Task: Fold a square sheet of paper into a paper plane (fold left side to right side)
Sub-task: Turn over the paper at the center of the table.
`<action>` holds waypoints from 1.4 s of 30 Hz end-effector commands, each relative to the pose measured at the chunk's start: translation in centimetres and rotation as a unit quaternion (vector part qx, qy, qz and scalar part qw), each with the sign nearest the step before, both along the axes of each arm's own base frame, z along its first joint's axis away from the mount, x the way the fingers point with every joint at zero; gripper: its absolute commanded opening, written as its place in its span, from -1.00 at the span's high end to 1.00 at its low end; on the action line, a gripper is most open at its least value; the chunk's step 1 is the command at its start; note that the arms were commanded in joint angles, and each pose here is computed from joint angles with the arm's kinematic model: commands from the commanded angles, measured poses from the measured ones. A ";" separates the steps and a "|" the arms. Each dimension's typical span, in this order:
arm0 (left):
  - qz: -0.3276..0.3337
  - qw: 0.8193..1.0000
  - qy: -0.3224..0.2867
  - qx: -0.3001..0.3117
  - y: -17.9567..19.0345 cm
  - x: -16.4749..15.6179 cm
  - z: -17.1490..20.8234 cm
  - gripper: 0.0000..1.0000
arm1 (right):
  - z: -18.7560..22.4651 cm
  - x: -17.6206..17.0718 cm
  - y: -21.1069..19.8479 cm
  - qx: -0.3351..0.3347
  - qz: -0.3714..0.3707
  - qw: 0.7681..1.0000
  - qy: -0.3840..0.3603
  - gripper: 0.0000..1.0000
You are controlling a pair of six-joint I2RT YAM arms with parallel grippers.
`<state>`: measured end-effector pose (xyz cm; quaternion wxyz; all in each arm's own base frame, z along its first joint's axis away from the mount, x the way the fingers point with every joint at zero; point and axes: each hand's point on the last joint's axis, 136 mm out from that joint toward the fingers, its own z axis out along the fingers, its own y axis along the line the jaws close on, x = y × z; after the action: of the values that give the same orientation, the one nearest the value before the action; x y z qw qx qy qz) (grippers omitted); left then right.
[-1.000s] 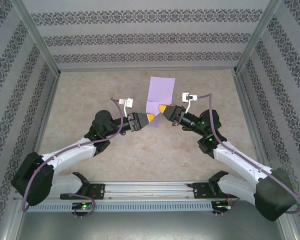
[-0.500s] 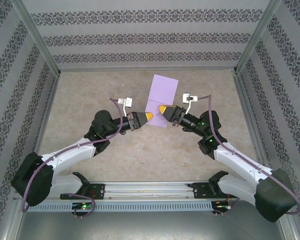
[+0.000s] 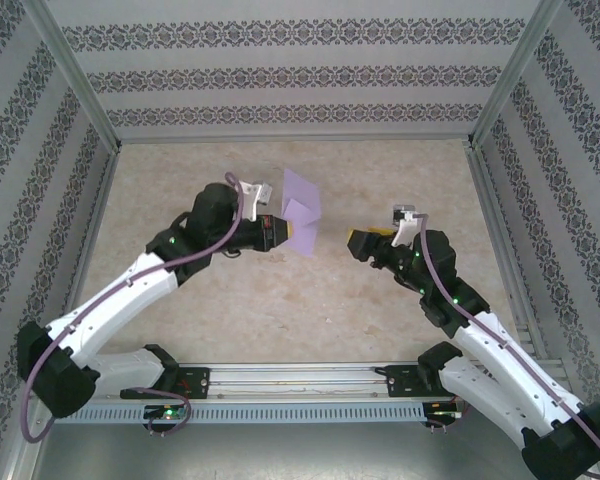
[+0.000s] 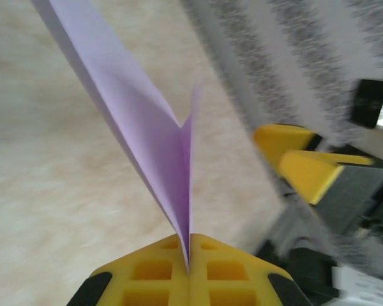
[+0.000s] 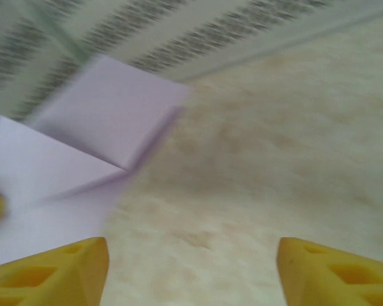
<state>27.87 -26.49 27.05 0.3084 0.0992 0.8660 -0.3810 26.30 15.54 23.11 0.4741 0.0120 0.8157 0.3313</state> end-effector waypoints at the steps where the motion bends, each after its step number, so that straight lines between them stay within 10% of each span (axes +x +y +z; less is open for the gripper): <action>1: -0.006 0.950 0.092 0.297 6.9 -3.0 -7.6 1.00 | -5.1 -0.8 -5.0 -0.131 -0.085 0.984 0.085 -0.51; 9: 0.031 0.864 0.037 0.502 8.4 -0.7 -6.8 1.00 | -8.2 -1.4 -8.9 -0.182 -0.156 0.961 0.138 -0.96; 20: 0.115 0.782 -0.022 0.613 6.3 -0.2 -9.0 1.00 | -9.7 -1.9 -10.2 -0.183 -0.177 0.954 0.158 -0.96; 28: 0.127 0.758 0.023 0.639 3.9 -2.6 -15.2 1.00 | -10.6 -2.0 -9.8 -0.161 -0.166 0.959 0.166 -0.96; 42: 0.073 0.859 0.141 0.488 -2.7 -5.5 -22.0 0.77 | -11.7 -1.9 -9.0 -0.133 -0.144 0.964 0.181 -0.96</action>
<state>22.78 -26.05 5.16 0.1248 0.1350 0.9647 0.1885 24.38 5.97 11.80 0.3646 0.1234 0.9149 0.1216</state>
